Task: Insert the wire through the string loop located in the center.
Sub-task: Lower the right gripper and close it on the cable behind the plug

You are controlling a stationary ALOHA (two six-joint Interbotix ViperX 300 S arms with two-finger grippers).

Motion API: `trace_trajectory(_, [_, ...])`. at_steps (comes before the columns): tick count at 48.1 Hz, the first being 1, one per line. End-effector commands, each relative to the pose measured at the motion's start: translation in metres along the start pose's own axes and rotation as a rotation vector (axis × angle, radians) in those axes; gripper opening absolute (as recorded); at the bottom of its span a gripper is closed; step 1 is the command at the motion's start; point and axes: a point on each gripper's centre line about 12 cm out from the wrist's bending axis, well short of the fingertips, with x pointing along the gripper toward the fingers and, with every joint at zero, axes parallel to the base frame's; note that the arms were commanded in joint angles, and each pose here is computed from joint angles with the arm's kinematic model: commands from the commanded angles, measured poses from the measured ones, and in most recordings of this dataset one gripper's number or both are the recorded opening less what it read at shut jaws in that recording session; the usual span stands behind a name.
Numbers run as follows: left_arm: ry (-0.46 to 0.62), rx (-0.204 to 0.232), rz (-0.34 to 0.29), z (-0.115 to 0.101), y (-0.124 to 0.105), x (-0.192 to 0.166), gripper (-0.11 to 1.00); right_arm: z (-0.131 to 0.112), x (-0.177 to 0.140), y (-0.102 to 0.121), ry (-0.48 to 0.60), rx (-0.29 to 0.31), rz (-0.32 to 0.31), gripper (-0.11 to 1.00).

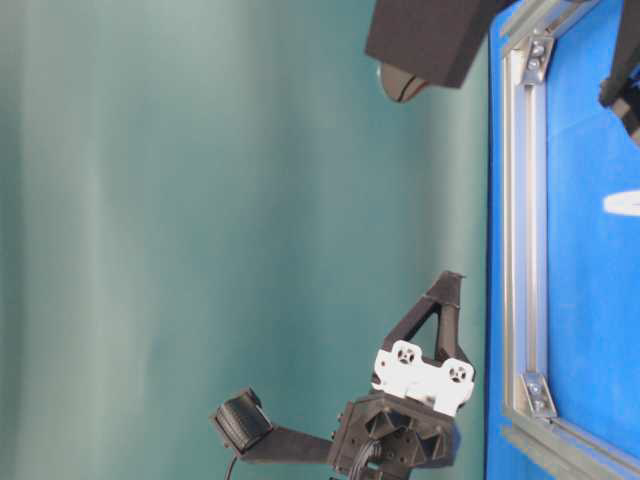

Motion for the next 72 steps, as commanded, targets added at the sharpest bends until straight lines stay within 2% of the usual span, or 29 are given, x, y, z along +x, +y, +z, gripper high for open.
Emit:
trace_trajectory(1, [-0.041, -0.001, -0.002, 0.014, 0.000, -0.002, 0.00, 0.016, -0.002, 0.003, -0.038, -0.004, 0.006, -0.02])
trace_trajectory(11, [-0.043, -0.002, -0.001, 0.015, 0.000, -0.002, 0.00, 0.029, -0.010, 0.004, -0.025, -0.007, -0.001, -0.02])
trace_trajectory(26, [-0.044, -0.001, -0.002, 0.015, 0.000, -0.001, 0.00, 0.065, -0.036, 0.007, -0.028, -0.016, -0.014, -0.02])
trace_trajectory(35, [-0.044, 0.000, -0.003, 0.015, -0.001, -0.002, 0.00, 0.079, -0.047, 0.008, -0.039, -0.018, -0.017, -0.02])
trace_trajectory(72, [-0.043, -0.001, -0.002, 0.014, 0.000, -0.001, 0.00, 0.082, -0.051, 0.010, -0.037, -0.022, -0.015, -0.02])
